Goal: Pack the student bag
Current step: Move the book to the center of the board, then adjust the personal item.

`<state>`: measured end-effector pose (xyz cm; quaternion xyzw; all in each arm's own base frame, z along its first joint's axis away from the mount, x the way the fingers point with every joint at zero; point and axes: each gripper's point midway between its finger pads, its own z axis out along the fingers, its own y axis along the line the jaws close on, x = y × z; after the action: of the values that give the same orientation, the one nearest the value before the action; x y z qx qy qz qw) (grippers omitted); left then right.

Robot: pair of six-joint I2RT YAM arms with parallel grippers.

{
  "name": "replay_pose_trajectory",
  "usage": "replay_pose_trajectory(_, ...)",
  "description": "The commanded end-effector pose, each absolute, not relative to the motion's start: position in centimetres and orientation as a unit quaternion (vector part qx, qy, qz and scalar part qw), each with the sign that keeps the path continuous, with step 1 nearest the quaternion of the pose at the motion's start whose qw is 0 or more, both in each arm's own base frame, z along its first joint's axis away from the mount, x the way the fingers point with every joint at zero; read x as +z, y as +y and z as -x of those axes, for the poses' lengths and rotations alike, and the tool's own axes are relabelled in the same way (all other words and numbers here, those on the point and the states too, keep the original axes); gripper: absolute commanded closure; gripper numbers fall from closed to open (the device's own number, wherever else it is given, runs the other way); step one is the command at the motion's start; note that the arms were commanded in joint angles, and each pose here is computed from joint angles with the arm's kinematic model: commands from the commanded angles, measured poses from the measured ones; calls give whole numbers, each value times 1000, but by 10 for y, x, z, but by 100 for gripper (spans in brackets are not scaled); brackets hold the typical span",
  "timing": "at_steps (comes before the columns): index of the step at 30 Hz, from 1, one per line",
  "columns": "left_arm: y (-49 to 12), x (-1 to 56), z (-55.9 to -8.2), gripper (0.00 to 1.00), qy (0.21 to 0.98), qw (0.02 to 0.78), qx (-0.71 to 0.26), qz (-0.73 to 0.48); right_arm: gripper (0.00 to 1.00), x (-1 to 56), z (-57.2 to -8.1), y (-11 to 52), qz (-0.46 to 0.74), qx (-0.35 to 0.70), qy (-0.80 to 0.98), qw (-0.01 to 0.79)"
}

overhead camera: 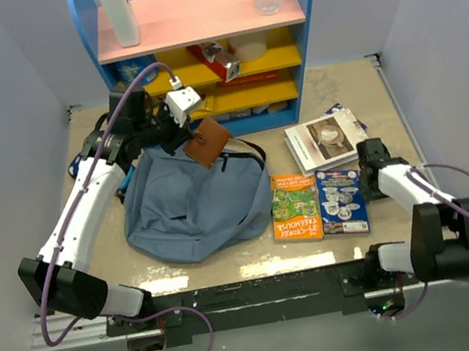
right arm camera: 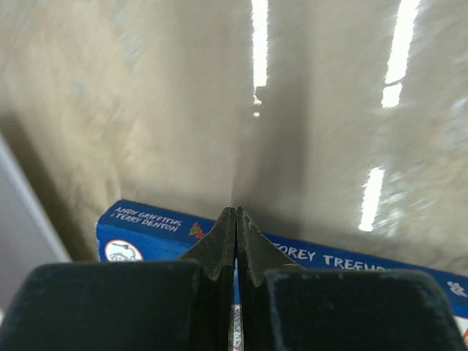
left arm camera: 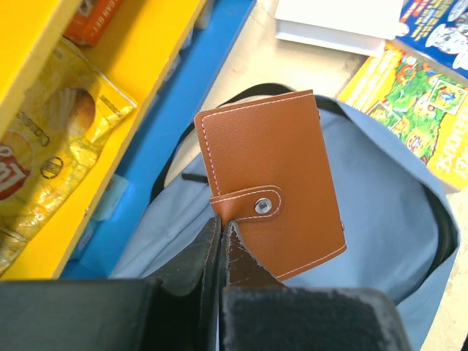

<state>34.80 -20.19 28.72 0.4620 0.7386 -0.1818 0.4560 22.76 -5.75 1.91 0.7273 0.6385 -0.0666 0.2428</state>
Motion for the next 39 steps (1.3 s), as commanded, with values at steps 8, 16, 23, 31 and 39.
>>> replay_pose_trajectory(8, -195, 272, -344, 100, 744, 463, -177, -447, 99, 87, -334, -24, -645, -9, 686, 335)
replay_pose_trajectory(16, -188, 231, -341, 100, 768, 431, -183, -437, 52, 145, -338, -2, -471, 33, 779, 413)
replay_pose_trajectory(23, -205, 241, -335, 100, 742, 445, -232, -445, 35, 210, -343, 125, -212, 267, 794, 503)
replay_pose_trajectory(31, -235, 268, -333, 100, 706, 458, -328, -429, 16, 266, -295, 282, 45, 509, 718, 473)
replay_pose_trajectory(39, -235, 266, -337, 100, 709, 460, -341, -413, 11, 254, -272, 335, 124, 582, 680, 429)
